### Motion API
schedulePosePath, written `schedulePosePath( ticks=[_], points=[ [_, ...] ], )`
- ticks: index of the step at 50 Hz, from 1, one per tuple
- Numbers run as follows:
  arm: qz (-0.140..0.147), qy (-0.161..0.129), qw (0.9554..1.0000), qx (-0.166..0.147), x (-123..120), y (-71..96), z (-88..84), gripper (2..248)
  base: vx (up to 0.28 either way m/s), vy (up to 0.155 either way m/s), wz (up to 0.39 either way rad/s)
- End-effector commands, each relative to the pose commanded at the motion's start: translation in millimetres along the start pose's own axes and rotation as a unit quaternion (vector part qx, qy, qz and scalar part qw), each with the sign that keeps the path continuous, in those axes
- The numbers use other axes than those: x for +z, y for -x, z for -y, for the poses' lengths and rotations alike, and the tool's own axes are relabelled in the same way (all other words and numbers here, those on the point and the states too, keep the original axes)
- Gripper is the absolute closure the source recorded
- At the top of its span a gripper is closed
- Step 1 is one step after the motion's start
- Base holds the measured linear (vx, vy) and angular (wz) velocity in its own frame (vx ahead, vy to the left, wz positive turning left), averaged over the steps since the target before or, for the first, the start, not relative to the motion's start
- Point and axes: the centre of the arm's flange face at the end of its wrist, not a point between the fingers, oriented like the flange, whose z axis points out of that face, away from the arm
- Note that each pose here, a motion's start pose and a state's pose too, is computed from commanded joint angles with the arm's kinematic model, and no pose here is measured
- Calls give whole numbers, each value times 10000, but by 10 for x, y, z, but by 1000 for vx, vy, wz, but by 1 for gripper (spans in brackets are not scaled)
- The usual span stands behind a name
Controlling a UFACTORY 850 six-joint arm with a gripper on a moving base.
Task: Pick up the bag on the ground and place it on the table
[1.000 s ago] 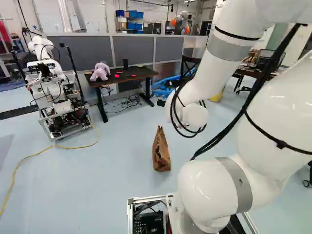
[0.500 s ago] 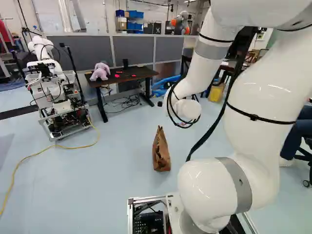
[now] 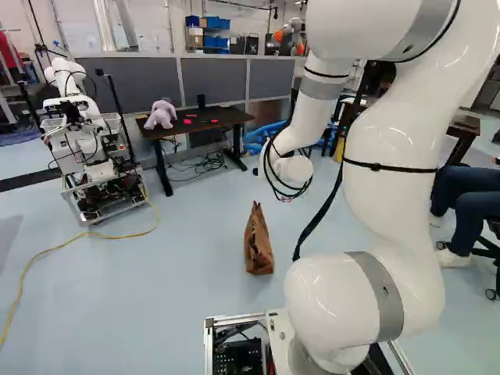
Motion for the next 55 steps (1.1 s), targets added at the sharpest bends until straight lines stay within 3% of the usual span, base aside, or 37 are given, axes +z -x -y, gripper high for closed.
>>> schedulePosePath(
  ticks=[26, 55],
  points=[
    [803, -3, 9968, -7, 661, 80, 24, 3, 0, 0, 0],
    [1746, 15, 9846, 30, 1362, 237, 61, 3, 0, 0, 0]
  ],
)
